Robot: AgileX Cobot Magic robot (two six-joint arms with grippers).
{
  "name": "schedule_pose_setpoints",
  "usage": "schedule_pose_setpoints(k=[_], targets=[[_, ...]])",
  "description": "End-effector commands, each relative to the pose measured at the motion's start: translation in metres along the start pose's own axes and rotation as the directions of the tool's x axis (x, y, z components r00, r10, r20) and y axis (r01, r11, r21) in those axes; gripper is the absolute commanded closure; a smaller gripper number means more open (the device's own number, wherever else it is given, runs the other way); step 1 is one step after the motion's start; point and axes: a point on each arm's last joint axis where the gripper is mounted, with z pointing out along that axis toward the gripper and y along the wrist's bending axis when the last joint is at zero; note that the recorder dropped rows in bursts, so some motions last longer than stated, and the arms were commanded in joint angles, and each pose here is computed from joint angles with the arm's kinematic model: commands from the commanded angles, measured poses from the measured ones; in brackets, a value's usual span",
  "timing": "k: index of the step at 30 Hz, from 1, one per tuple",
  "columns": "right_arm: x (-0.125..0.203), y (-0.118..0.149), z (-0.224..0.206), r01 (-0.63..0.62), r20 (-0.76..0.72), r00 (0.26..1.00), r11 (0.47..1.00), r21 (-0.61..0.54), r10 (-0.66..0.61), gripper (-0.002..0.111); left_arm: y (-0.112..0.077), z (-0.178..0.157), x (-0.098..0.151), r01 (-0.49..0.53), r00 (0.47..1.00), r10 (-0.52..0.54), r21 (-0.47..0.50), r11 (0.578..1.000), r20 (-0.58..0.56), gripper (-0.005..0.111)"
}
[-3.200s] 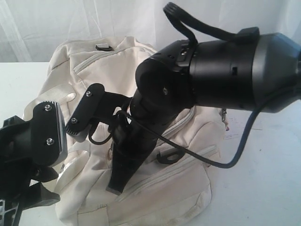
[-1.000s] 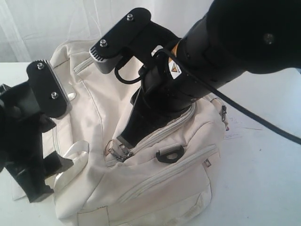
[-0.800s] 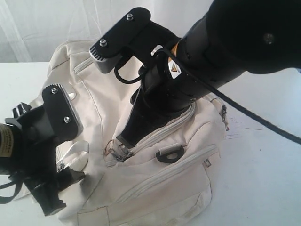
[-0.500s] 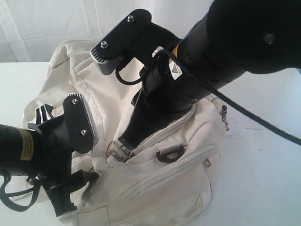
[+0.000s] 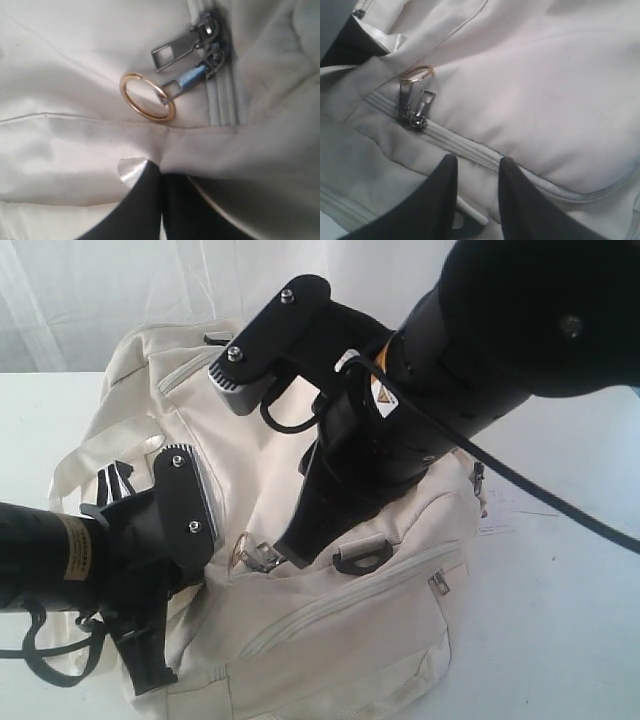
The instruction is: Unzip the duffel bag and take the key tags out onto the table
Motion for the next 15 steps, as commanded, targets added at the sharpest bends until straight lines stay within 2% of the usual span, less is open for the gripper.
schedule_pose_setpoints(k=[1,9,15], targets=[[-0.006,-0.001,-0.004,-0.019,0.074,0.997,1.000,-0.001,0.019,0.080,0.001,-0.014,-0.003,0.035,0.998,-0.034,-0.023,0.999,0.053,0.107],[-0.013,0.000,-0.001,-0.021,0.138,0.990,1.000,-0.003,0.022,0.080,0.005,-0.059,-0.001,0.056,0.993,-0.048,-0.081,0.995,0.106,0.107],[-0.023,0.013,0.029,-0.069,0.155,0.984,0.991,-0.114,0.086,0.080,0.005,-0.072,0.001,0.077,0.991,-0.066,-0.093,0.993,0.118,0.107]])
